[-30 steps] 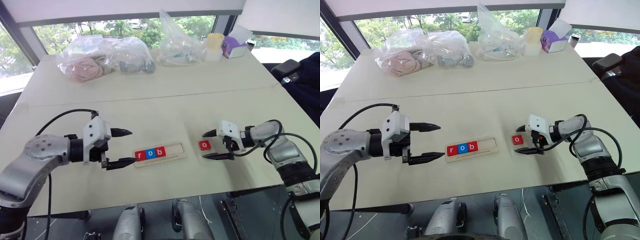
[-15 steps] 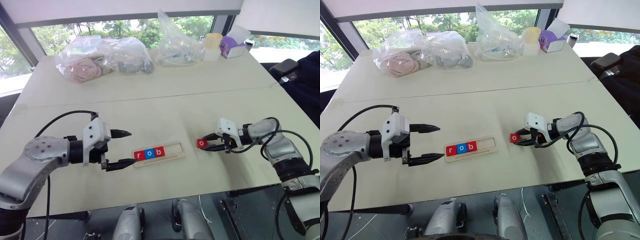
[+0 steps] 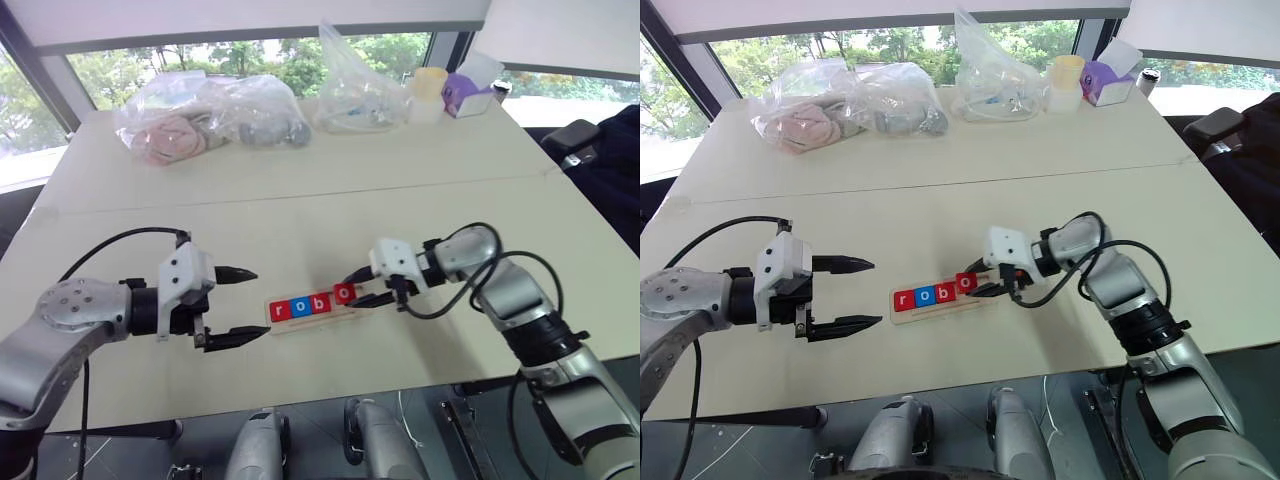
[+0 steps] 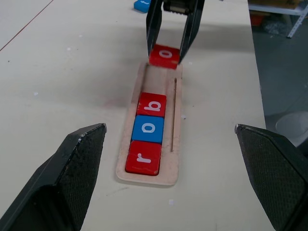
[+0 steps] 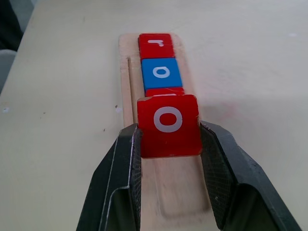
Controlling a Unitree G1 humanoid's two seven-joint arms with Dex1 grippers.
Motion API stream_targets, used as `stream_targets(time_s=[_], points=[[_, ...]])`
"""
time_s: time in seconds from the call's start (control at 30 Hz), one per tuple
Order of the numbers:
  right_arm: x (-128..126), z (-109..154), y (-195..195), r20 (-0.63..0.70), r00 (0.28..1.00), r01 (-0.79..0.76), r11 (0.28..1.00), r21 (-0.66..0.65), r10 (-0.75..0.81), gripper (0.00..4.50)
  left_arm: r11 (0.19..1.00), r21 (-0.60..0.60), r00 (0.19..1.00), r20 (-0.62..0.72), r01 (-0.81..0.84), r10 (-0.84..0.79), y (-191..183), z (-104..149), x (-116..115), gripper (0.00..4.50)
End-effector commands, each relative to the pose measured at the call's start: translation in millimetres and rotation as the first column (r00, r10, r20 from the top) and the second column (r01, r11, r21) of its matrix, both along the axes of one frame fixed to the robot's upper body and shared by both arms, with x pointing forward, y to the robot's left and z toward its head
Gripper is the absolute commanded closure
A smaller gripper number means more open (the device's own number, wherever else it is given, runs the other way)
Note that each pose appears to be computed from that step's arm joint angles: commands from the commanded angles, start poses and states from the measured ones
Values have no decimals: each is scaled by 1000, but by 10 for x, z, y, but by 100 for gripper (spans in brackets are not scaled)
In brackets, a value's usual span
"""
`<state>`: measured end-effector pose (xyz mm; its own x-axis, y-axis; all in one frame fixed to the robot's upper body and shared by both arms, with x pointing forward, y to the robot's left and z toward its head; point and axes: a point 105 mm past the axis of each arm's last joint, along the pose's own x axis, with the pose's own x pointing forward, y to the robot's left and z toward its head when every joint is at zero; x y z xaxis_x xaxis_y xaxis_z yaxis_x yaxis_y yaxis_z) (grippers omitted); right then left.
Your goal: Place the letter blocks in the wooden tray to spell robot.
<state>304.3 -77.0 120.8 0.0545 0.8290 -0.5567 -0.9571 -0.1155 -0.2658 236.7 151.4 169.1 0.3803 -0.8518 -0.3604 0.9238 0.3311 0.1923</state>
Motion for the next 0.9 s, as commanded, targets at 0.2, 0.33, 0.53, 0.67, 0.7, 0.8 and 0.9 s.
stream_targets(time_s=[0.2,0.33,0.53,0.67,0.7,0.8,0.9], points=[[118,-14,-4,48,999,-9,999,-37,10,336,1000,-3,999,49,-2,3,-38,132,-34,0],[146,-34,-14,46,999,-5,999,-41,7,336,1000,-5,999,54,-7,7,-62,157,-27,0],[160,-52,17,42,999,0,999,-33,2,336,1000,-7,998,55,-11,11,-77,187,-13,0],[178,-57,21,44,999,5,999,-34,-4,336,1000,-9,998,58,-9,9,-95,206,-3,0],[177,-59,18,44,999,5,999,-35,-4,336,1000,-9,998,58,-8,8,-100,209,-4,0],[185,-64,9,45,999,8,999,-37,-6,336,1000,-10,998,60,-7,7,-113,218,1,0],[183,-68,7,44,999,8,999,-39,-6,336,1000,-11,998,60,-6,7,-116,218,-3,0]])
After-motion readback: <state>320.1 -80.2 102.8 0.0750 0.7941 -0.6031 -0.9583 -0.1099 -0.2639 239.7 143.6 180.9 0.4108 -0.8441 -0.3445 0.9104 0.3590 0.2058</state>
